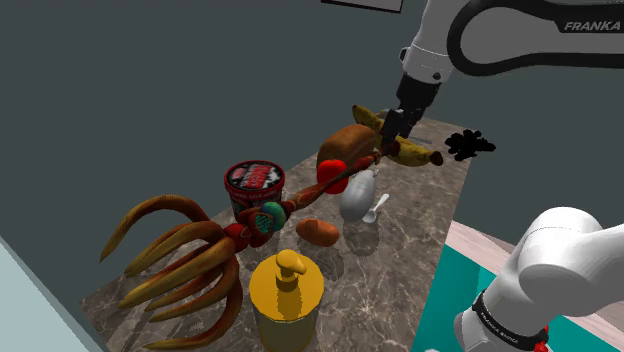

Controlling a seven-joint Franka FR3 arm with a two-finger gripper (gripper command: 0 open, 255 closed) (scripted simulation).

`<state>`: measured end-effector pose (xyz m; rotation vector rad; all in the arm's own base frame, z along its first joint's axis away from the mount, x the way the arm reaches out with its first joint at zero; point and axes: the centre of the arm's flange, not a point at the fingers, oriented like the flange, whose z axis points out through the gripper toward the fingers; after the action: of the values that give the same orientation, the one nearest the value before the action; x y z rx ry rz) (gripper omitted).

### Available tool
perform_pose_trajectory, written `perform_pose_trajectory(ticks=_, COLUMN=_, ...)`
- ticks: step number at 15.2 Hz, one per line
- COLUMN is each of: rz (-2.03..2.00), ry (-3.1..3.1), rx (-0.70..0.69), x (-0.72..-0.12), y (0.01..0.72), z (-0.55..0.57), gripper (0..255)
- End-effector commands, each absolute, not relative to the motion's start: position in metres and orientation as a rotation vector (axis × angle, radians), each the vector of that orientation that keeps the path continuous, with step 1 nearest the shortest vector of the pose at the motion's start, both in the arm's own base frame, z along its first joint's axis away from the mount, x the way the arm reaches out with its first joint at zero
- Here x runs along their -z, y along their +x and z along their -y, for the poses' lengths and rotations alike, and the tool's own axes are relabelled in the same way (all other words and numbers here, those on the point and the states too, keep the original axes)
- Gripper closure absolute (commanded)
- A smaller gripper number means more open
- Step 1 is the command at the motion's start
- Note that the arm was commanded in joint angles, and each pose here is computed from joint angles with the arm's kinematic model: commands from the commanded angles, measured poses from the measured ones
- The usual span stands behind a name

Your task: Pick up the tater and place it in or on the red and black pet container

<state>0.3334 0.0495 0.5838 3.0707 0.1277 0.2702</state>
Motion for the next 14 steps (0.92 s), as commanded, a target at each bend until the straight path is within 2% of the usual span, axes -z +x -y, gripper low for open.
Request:
perform_pose_trajectory(ticks=1, rz=-0.153, ry=3.071, rx=-0.265, x=-0.563, y=0.339, z=-0.066, gripper=0)
perform_pose_trajectory(ticks=14, rz=-0.32, ry=3.067, rx=-0.216, x=-0.428, y=0.37, z=-0.166, gripper=0)
